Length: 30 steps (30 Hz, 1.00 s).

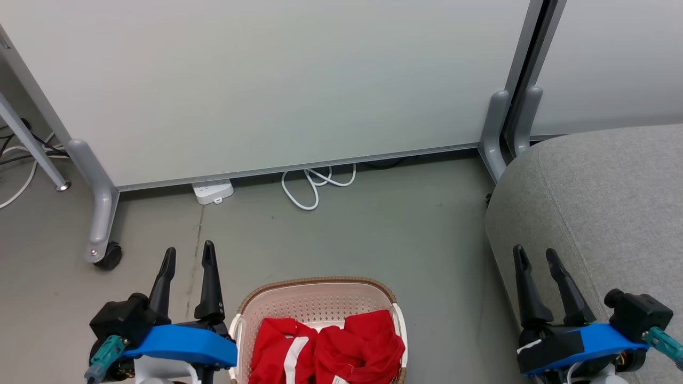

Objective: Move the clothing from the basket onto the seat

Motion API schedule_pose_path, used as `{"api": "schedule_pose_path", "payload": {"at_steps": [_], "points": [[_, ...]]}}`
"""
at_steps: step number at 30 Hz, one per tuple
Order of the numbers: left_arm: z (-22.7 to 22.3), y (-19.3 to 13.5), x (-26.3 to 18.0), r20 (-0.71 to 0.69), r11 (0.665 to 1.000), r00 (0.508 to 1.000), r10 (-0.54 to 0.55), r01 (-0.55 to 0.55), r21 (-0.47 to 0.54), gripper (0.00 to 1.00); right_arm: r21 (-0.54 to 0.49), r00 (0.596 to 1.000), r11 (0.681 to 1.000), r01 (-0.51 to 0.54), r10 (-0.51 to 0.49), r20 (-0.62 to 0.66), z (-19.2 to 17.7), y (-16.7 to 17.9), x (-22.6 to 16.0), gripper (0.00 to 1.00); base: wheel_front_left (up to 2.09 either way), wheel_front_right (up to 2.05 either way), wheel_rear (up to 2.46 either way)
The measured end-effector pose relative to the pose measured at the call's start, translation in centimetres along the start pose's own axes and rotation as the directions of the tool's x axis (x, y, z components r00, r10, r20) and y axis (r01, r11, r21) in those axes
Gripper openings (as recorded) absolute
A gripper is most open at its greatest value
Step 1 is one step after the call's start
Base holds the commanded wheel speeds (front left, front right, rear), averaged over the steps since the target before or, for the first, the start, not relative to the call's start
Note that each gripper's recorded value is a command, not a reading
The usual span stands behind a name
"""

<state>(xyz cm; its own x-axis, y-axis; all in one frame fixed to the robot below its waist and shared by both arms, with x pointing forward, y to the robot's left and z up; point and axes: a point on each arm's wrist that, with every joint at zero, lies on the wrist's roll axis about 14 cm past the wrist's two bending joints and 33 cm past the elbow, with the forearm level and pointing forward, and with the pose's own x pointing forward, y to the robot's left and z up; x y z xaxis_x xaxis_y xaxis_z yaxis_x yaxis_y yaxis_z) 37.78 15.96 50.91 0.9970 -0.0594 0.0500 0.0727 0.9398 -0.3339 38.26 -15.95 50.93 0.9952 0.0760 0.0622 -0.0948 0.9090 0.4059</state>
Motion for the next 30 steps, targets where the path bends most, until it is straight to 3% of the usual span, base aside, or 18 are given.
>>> {"api": "schedule_pose_path", "payload": {"at_steps": [30], "points": [[-1.0, -0.6, -0.5, -0.009, 0.981, 0.999, -0.05, 0.051, 0.186, 1.0, -0.23, 0.998, 0.971, -0.068, 0.068, -0.008, -0.7, 1.2, -0.1, 1.0, 0.0, 0.0, 0.0]]}}
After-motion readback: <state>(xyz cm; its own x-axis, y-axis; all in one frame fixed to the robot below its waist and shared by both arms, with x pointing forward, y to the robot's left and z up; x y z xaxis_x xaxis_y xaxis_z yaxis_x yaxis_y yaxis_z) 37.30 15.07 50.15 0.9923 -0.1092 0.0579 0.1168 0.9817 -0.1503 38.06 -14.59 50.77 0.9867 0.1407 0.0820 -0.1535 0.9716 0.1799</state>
